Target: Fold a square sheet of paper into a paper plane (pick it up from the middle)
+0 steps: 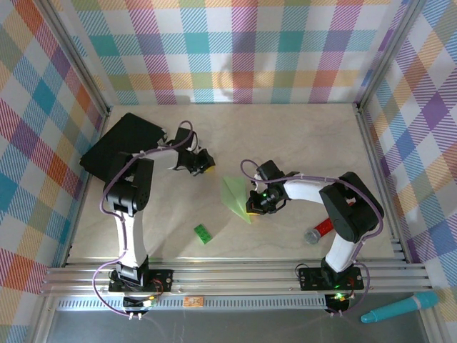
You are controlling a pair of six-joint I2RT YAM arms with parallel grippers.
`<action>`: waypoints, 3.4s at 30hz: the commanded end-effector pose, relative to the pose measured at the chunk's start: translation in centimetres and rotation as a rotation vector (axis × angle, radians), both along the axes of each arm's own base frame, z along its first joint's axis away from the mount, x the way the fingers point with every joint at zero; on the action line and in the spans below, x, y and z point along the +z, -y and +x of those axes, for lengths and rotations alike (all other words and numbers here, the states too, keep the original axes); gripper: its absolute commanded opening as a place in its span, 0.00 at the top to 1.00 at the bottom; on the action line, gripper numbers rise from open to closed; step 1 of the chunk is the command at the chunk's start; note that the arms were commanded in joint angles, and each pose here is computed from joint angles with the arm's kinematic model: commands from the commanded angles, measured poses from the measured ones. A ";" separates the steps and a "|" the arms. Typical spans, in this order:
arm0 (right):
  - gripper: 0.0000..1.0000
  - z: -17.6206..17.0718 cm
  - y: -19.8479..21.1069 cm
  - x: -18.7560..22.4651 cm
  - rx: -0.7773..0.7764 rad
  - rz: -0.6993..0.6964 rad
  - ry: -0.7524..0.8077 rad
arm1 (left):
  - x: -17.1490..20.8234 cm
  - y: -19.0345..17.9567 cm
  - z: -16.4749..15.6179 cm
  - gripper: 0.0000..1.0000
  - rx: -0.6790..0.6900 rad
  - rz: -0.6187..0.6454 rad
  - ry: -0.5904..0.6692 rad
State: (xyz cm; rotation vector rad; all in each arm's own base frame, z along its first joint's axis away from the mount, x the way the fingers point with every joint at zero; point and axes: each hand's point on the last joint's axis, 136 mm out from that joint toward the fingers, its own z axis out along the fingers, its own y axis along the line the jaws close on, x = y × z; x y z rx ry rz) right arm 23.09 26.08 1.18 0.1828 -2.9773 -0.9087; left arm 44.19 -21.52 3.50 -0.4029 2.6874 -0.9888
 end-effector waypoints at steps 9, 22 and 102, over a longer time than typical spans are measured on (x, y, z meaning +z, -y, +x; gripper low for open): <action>0.63 2.2 -1.2 6.1 -0.046 0.144 0.139 | 8.3 -1.4 -5.0 0.60 0.085 -0.084 0.095; 0.49 5.9 -0.3 6.9 -0.056 0.283 0.176 | 8.0 -2.9 -14.0 0.33 0.144 -0.103 0.083; 0.35 10.8 3.6 18.6 -0.278 0.437 0.393 | 16.2 6.9 -12.2 0.88 -0.238 -0.296 0.416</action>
